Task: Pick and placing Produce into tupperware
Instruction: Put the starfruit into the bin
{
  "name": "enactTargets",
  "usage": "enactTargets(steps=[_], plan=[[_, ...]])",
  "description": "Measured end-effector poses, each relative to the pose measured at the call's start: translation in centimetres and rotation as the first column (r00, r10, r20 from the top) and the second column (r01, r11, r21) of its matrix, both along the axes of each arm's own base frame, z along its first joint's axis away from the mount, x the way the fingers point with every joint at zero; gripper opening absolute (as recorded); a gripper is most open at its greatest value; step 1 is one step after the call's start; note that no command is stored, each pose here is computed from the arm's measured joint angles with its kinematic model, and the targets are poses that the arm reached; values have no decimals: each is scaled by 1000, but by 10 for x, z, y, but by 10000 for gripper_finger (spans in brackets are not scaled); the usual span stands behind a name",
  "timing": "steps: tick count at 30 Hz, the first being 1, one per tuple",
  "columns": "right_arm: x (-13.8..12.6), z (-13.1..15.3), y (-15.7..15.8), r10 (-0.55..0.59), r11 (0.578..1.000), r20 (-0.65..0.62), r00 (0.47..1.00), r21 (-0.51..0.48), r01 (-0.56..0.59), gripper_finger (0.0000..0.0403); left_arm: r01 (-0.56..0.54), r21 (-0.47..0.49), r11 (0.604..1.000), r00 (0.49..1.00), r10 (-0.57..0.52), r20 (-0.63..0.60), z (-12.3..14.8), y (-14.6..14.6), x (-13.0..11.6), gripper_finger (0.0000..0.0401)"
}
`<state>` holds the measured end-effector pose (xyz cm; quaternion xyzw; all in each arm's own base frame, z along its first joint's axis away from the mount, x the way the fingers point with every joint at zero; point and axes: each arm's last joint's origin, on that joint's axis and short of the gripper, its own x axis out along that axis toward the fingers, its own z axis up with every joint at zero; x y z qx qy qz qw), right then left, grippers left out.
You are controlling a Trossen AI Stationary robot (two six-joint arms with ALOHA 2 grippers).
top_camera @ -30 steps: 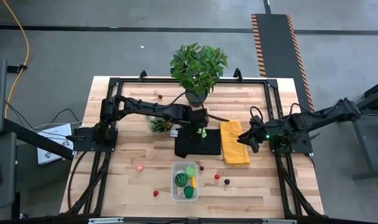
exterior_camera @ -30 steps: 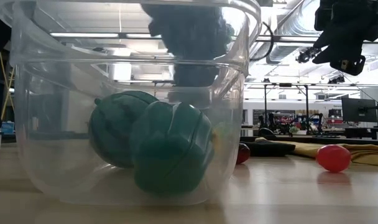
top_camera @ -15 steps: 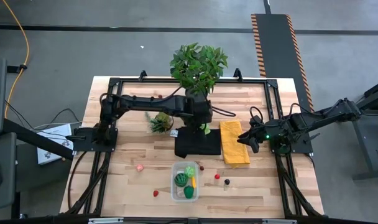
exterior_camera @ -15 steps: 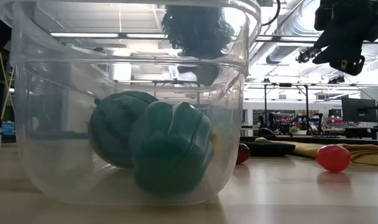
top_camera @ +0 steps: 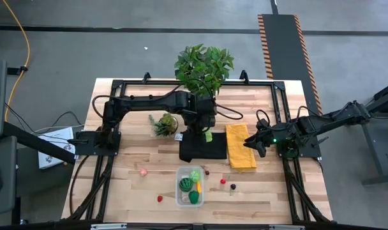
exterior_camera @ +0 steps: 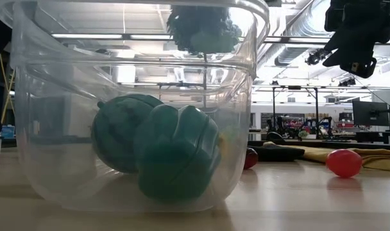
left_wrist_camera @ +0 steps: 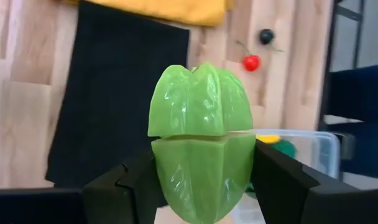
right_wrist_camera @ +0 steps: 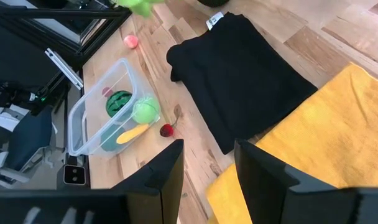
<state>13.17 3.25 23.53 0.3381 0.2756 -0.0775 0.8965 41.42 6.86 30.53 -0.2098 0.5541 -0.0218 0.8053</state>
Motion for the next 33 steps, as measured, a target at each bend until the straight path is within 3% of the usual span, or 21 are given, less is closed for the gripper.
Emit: enactTargets(steps=[18,27,33], plan=[[0,0,0,-4,1000,1,1000,3,4,133,185,-47,982,981,-187,-54,49,-40,-22,209],[0,0,0,-15,1000,3,1000,5,15,133,262,-52,964,961,-266,-80,56,-72,-28,194],[0,0,0,-21,1000,3,1000,10,21,133,278,-51,959,955,-282,-93,56,-91,-28,211]])
